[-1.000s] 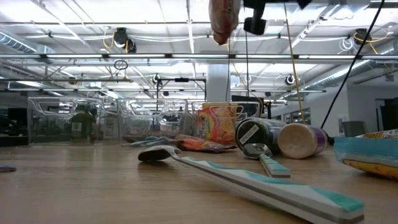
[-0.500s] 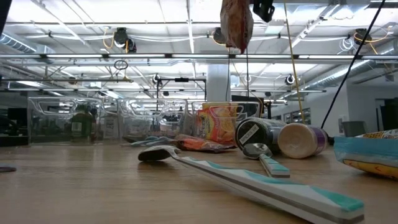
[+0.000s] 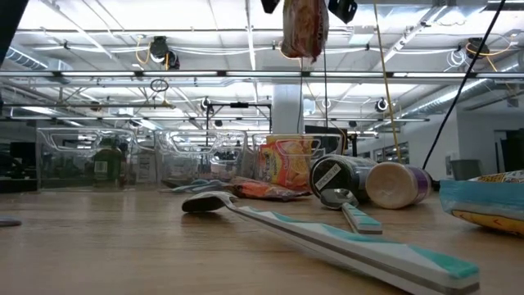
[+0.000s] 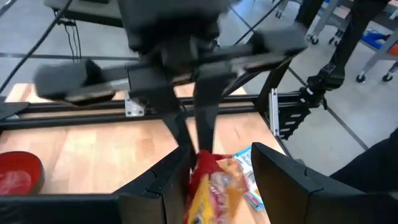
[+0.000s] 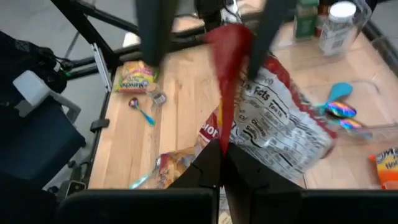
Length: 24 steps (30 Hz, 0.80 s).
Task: Pick & Place Food Item
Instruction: Put the red noodle pack into the right transparent bin
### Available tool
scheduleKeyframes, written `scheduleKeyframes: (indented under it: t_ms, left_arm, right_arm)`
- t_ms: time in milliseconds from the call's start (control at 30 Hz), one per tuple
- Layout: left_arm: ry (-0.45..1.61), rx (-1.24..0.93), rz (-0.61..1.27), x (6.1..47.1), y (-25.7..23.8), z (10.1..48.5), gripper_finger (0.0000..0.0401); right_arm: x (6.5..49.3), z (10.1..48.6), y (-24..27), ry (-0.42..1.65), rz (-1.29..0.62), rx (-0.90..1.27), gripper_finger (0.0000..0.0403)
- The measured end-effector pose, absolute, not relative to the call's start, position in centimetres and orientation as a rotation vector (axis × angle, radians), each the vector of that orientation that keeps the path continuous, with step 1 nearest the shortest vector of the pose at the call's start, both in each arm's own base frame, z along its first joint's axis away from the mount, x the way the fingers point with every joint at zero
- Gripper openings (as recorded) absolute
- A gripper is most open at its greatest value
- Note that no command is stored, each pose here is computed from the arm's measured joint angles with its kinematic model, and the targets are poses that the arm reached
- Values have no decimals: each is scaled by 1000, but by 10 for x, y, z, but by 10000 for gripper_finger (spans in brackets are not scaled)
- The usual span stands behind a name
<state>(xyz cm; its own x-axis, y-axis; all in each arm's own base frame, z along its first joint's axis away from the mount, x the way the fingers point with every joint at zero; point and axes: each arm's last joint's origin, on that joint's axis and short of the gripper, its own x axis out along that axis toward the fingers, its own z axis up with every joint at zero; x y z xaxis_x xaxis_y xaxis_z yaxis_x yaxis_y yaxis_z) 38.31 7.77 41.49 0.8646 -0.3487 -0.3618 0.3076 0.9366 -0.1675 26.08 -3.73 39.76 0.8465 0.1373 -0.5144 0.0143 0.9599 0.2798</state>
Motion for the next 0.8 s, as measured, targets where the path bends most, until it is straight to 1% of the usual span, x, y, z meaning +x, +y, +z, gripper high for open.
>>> scheduleKeyframes:
  t_ms: [167,533,633,800]
  left_arm:
    - [432,-109,-348,395,79,400,175]
    - [458,-73,-296,394,85,397,172]
    - [482,-72,-272,393,86,395,149]
    - [486,-70,-266,393,86,395,72]
  right_arm:
    - [261,399,-37,549,68,277,0]
    - [261,399,-37,545,72,268,0]
    - [261,399,-37,545,73,264,0]
    - [261,399,-38,546,69,265,0]
